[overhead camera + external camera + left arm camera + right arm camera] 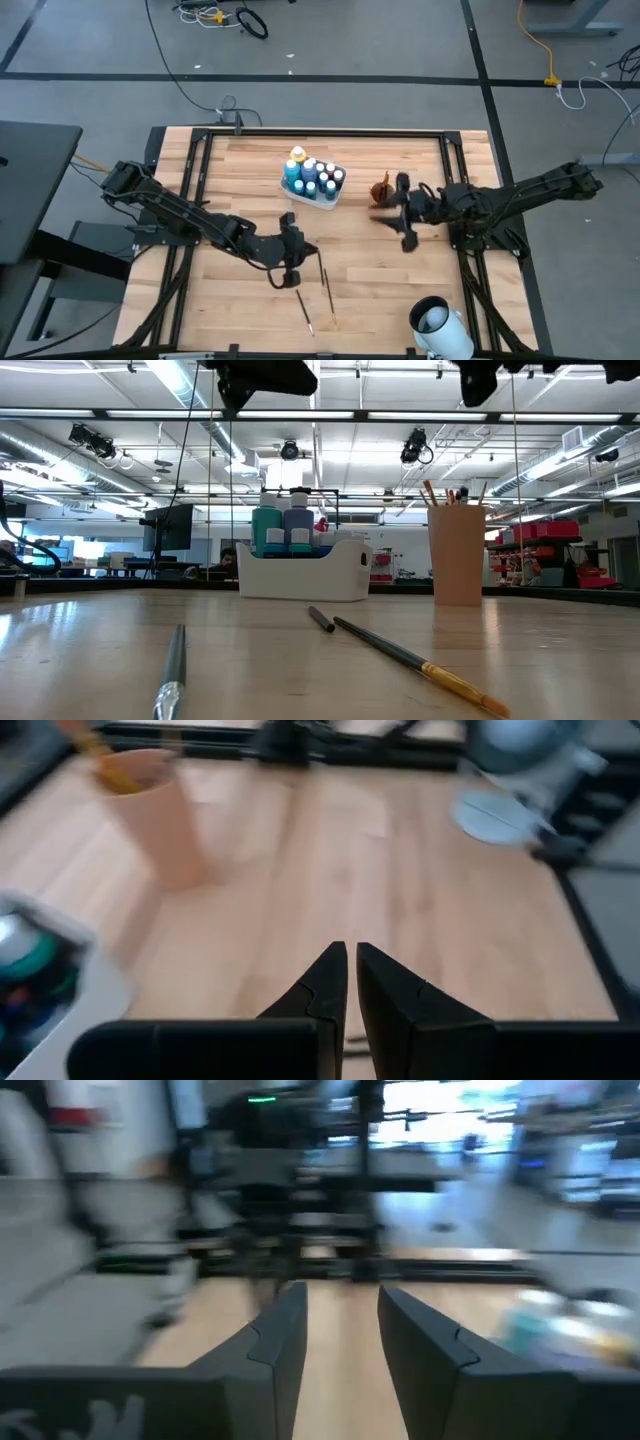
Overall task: Pick & Place Paint Supplies
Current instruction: Put the silver paintbrush into the cup
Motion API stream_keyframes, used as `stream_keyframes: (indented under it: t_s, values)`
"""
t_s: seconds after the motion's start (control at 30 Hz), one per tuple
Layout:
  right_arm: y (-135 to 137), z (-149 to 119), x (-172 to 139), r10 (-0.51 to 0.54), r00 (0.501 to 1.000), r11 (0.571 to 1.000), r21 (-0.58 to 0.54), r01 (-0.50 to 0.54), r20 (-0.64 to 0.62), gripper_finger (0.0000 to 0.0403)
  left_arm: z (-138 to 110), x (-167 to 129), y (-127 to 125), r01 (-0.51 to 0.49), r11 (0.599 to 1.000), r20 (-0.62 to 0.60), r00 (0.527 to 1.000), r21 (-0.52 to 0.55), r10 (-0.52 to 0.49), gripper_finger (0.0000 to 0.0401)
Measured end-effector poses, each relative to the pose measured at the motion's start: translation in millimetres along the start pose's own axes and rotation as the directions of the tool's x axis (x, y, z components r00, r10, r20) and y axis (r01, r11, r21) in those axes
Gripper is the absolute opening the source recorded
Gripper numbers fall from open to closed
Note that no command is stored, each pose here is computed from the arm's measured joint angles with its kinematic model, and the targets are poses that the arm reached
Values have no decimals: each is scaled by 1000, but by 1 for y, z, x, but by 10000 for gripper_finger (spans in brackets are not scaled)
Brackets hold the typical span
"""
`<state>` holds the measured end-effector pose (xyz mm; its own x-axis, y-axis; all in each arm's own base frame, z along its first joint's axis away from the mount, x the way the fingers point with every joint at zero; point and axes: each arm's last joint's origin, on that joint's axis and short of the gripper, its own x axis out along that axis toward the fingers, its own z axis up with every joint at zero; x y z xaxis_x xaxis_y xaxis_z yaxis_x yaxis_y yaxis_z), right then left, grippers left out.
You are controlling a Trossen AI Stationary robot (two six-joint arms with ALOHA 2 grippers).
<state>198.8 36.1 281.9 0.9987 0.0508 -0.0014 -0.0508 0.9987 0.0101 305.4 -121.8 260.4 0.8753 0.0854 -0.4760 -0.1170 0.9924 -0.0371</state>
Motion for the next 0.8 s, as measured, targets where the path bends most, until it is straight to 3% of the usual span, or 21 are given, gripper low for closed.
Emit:
stream_keyframes:
  t_s: [0.1,0.2,0.47,0.8]
  values:
    - [7,-4,3,144,989,990,12,-144,-25,124,-2,-1,-5,102,991,-29,995,82,-100,32]
    - [13,-10,8,221,974,975,7,-221,-57,123,-2,-4,-12,178,974,-34,984,137,-175,32]
    - [18,-35,28,221,961,974,-11,-226,-165,121,-6,-6,-31,335,923,-40,942,188,-334,32]
    - [21,-50,46,224,960,974,15,-224,-167,120,-44,35,-50,482,844,-182,875,235,-449,74]
